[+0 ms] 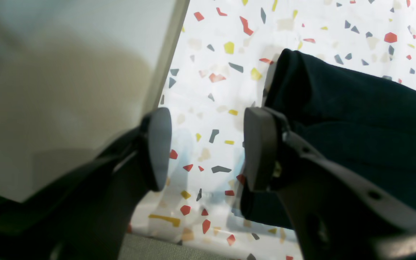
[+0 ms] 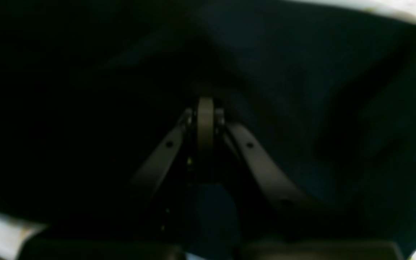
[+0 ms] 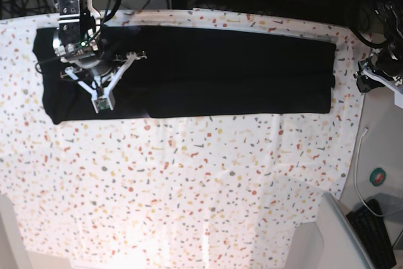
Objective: Layout the t-shirt on the table in an organized manner, then fold the t-shirt properly
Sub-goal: 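Pull the grasped end with the right gripper to straighten the strip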
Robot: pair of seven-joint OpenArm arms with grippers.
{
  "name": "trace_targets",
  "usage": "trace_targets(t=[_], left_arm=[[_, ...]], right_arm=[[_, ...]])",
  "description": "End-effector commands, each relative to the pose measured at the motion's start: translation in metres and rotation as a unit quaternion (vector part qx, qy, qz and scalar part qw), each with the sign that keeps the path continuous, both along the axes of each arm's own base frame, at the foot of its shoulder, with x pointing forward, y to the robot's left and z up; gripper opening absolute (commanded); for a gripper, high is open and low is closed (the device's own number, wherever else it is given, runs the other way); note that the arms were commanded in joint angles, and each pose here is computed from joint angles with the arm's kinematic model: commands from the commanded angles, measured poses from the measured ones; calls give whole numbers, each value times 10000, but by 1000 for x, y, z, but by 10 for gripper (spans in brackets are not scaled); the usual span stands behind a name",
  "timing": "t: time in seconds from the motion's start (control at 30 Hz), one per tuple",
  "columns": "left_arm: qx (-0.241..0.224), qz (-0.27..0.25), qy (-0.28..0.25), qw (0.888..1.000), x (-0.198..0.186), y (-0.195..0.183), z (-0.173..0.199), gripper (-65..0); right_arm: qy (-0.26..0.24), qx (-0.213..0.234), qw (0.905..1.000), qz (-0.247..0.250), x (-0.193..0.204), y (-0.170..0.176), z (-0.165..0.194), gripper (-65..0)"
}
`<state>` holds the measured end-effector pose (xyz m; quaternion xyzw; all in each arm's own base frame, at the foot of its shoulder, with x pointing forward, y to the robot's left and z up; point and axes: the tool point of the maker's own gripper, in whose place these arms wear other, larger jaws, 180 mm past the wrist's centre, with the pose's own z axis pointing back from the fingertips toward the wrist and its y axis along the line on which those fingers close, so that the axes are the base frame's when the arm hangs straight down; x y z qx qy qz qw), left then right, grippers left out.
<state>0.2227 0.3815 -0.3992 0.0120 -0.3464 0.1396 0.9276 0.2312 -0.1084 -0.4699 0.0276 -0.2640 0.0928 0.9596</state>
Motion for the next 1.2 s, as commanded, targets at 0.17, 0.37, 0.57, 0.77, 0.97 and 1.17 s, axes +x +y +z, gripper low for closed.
trace_targets(t=[0.17,0.37,0.57,0.77,0.97,1.17], left_arm=[[140,-23,-240,9996,10,9,16,-339],[140,-23,-240,9996,10,9,16,-339],[140,-31,-217,9997,8,8,15,-339],[142,-62,-234,9996,8,6,16,-339],[135,-61,-234,9996,8,6,15,-339],[-27,-196,-223,9996,13,-13,6,-341]], right_arm=[[-370,-33,9993,49,-6,0,25,-650],[-1155,-227,9929,-163,26,-21,76,-650],[-349,-310,9971,-593,11,-51,27,-650],[-32,-145,9982,-580,-12,-43,-11,-650],[-755,-256,9950,-606,11,-49,36,-650],[-902,-316,9916,-868,66,-69,52,-650]])
